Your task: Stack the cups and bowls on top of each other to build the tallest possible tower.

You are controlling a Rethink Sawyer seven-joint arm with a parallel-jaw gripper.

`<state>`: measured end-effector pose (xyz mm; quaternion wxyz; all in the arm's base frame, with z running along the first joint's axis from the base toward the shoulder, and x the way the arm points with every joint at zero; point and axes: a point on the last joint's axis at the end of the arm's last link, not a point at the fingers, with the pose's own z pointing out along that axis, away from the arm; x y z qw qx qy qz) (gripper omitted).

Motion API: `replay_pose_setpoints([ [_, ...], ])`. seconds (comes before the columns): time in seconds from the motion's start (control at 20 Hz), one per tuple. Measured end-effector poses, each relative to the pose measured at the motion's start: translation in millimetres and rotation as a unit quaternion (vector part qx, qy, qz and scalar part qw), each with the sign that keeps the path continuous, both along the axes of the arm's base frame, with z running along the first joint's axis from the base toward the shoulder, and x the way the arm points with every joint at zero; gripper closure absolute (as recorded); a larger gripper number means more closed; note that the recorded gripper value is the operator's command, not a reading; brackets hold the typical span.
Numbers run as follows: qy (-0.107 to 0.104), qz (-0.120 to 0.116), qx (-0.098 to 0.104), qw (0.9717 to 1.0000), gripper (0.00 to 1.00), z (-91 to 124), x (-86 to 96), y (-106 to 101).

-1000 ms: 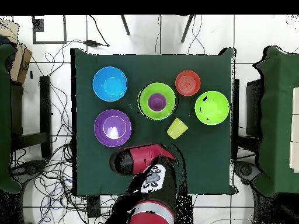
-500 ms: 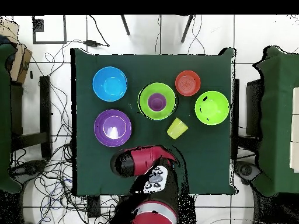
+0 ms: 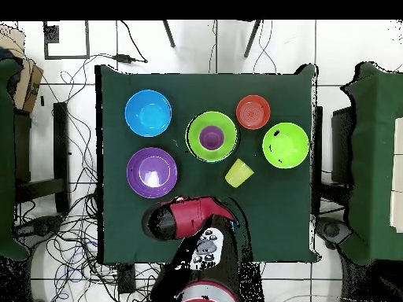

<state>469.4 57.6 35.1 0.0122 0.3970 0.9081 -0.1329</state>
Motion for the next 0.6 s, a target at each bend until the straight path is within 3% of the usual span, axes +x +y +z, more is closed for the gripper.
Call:
replay_pose_setpoints([
  [0.3, -0.017, 0.000, 0.000, 0.9999, 0.00, 13.6, 9.1, 0.6],
  [0.6, -0.016, 0.001, 0.000, 0.9999, 0.00, 12.9, 8.5, 0.9],
])
